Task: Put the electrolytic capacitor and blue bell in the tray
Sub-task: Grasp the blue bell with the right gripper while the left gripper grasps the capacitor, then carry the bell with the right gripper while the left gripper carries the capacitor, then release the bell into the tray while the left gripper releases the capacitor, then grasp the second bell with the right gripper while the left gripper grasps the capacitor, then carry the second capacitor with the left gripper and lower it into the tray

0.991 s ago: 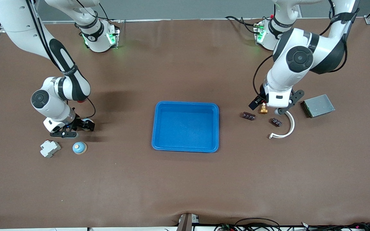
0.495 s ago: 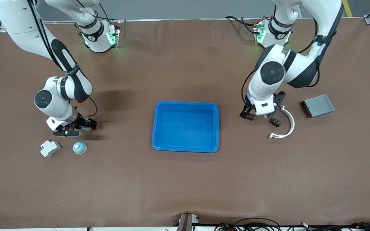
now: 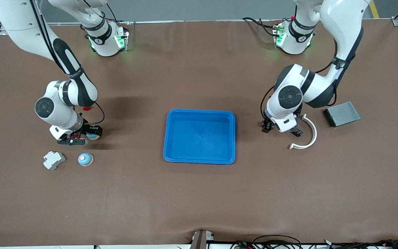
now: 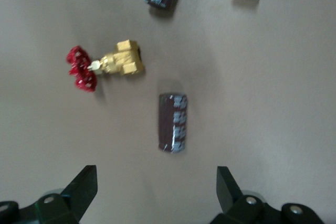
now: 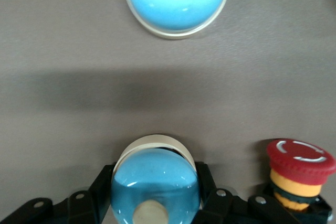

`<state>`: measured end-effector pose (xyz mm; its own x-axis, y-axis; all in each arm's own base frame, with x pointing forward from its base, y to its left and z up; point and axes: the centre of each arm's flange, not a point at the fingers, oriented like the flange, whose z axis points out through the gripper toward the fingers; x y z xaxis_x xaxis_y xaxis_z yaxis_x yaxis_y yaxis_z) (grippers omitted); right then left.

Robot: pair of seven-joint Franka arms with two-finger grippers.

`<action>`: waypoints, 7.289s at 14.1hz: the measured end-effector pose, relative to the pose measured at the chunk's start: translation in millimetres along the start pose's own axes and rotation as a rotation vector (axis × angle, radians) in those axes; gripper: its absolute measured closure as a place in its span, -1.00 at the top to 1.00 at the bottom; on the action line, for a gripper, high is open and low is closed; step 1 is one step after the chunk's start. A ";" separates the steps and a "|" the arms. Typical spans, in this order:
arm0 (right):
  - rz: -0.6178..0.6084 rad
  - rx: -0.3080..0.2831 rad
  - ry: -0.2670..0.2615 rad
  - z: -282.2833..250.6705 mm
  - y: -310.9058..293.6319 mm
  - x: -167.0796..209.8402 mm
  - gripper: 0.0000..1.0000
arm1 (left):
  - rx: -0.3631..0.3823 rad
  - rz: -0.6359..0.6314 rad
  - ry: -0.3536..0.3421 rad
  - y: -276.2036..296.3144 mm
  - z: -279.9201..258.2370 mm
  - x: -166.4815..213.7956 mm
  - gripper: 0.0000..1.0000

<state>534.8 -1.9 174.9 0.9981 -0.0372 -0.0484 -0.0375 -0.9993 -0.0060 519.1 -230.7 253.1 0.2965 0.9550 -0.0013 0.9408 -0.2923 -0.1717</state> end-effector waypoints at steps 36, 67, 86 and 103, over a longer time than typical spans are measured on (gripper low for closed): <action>0.485 0.021 0.039 -14.3 -448.6 -34.0 0.37 | -0.188 -0.143 -0.118 71.0 -23.9 -174.2 -0.30; 0.265 -0.030 -0.021 -122.4 -345.7 65.0 1.00 | 0.114 0.109 0.176 71.1 -3.0 104.2 1.00; -0.124 -0.023 0.076 -95.6 -14.8 86.4 1.00 | 0.064 0.243 0.111 -5.2 73.1 145.8 0.00; -0.171 -0.034 0.147 -17.9 11.0 110.8 1.00 | -0.212 0.278 0.163 59.7 -50.3 87.3 -0.32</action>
<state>645.9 -17.1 187.3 0.9862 0.1345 0.0964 0.1320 -0.9907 0.0321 609.4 -167.3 292.3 0.5516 0.8221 0.1408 0.8286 -0.5595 0.0203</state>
